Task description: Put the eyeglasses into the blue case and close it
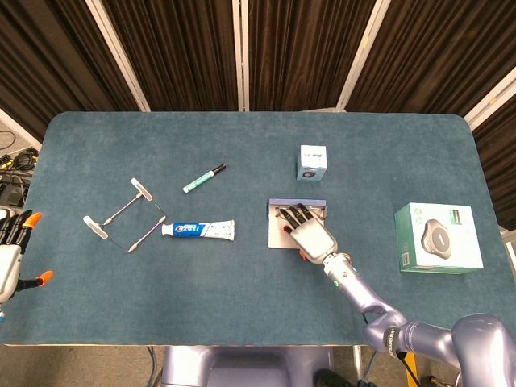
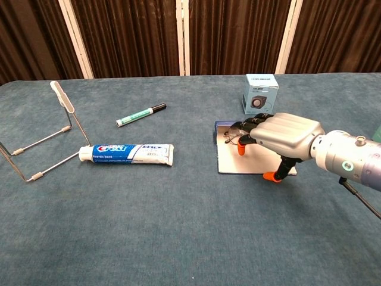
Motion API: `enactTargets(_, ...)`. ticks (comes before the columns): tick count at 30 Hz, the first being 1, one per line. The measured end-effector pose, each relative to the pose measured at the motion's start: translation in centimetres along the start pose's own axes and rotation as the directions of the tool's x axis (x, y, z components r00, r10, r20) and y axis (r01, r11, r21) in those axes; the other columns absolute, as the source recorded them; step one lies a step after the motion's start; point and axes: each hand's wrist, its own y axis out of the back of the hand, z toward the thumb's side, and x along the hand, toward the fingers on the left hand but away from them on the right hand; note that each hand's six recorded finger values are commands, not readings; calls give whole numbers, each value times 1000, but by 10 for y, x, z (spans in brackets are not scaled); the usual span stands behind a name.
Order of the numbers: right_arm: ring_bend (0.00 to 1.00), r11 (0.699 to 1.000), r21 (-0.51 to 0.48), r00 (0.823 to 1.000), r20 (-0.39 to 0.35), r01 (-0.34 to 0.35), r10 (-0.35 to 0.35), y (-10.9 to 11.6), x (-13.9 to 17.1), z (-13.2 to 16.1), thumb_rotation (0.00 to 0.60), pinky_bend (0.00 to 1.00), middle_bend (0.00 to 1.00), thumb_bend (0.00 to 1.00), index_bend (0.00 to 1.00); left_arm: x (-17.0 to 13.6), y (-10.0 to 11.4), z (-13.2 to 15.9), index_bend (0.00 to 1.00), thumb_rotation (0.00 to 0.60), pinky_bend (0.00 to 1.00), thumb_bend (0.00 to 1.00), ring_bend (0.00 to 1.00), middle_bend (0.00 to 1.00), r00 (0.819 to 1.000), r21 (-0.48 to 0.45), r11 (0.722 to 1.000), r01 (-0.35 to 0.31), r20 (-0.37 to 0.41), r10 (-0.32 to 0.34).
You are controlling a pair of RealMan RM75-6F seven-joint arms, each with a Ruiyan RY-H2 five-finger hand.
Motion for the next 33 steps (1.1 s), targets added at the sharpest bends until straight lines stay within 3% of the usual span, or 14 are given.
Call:
enactTargets(14, 0, 999, 48, 1000, -11, 4, -3, -12, -1, -2, 600, 0, 0, 222, 327, 1, -2, 0, 0, 600, 0, 0, 0, 0, 1000, 5, 1000, 4, -4, -4)
enactTargets(22, 0, 999, 44, 1000, -11, 18, -18, -12, -2, -3, 600, 0, 0, 364, 378, 1, -3, 1, 0, 600, 0, 0, 0, 0, 1000, 9, 1000, 7, -3, -7)
enactTargets(33, 0, 998, 18, 999, 5, 53, -53, -4, -5, -8, 600, 0, 0, 388, 415, 1, -3, 1, 0, 600, 0, 0, 0, 0, 1000, 9, 1000, 5, -2, -5)
